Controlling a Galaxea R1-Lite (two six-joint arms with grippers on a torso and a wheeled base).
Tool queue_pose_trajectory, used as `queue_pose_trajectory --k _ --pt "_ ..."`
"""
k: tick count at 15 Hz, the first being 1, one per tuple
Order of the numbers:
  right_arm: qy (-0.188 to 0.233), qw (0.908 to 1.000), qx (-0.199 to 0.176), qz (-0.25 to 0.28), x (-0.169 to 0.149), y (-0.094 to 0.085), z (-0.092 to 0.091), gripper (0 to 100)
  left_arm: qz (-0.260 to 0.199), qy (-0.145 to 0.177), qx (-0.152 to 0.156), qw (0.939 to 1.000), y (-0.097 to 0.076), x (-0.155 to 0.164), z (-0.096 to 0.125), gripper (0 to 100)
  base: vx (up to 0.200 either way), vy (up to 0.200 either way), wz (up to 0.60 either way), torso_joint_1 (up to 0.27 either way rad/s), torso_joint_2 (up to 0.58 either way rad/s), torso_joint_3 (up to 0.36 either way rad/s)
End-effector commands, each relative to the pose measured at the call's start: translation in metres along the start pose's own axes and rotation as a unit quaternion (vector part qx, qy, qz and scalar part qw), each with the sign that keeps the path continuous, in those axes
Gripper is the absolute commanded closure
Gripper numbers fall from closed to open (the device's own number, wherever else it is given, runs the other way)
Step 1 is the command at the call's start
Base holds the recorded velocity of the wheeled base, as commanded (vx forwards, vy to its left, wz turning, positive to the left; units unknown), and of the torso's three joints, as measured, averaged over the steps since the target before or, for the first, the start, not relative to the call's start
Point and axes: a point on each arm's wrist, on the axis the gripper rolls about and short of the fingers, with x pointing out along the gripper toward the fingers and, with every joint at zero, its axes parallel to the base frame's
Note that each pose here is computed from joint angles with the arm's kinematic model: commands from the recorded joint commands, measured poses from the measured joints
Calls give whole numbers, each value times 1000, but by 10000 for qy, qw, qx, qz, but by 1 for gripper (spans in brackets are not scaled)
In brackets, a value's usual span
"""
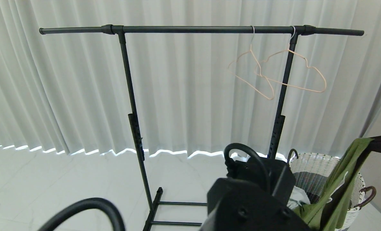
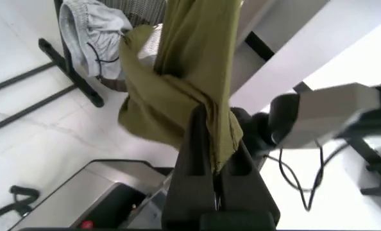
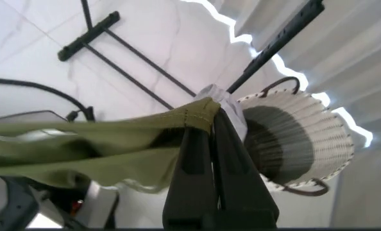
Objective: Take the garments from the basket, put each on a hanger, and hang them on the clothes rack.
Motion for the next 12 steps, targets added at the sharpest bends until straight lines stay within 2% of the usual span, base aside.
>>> queue_pose_trajectory --k 1,2,4,5,6,8,9,11,12 --pt "88 9998 -177 57 6 0 0 100 -44 -167 -7 9999 4 -28 2 100 0 0 0 0 0 0" --pt "113 9996 -262 81 8 0 -1 100 118 -70 103 9999 10 -33 -2 100 0 0 0 0 0 0" --pt "127 9988 -391 254 12 5 1 100 875 89 504 9948 28 -47 -7 100 0 0 0 0 0 0" --pt "103 9986 -418 321 13 7 2 100 1005 23 526 9935 30 -51 -4 100 0 0 0 0 0 0" --pt "-22 9971 -517 556 18 15 2 100 1146 -288 563 9914 33 -63 10 100 0 0 0 0 0 0" --pt "-301 9956 -564 679 30 22 5 100 1314 -564 688 9873 40 -79 29 100 0 0 0 0 0 0" --pt "-537 9951 -534 632 36 22 9 100 1608 -680 879 9807 51 -85 41 100 0 0 0 0 0 0" --pt "-832 9940 -436 555 42 20 18 100 2223 -858 1327 9621 72 -95 63 100 0 0 0 0 0 0" --pt "-954 9933 -391 521 43 19 22 100 2388 -943 1407 9562 76 -97 72 100 0 0 0 0 0 0"
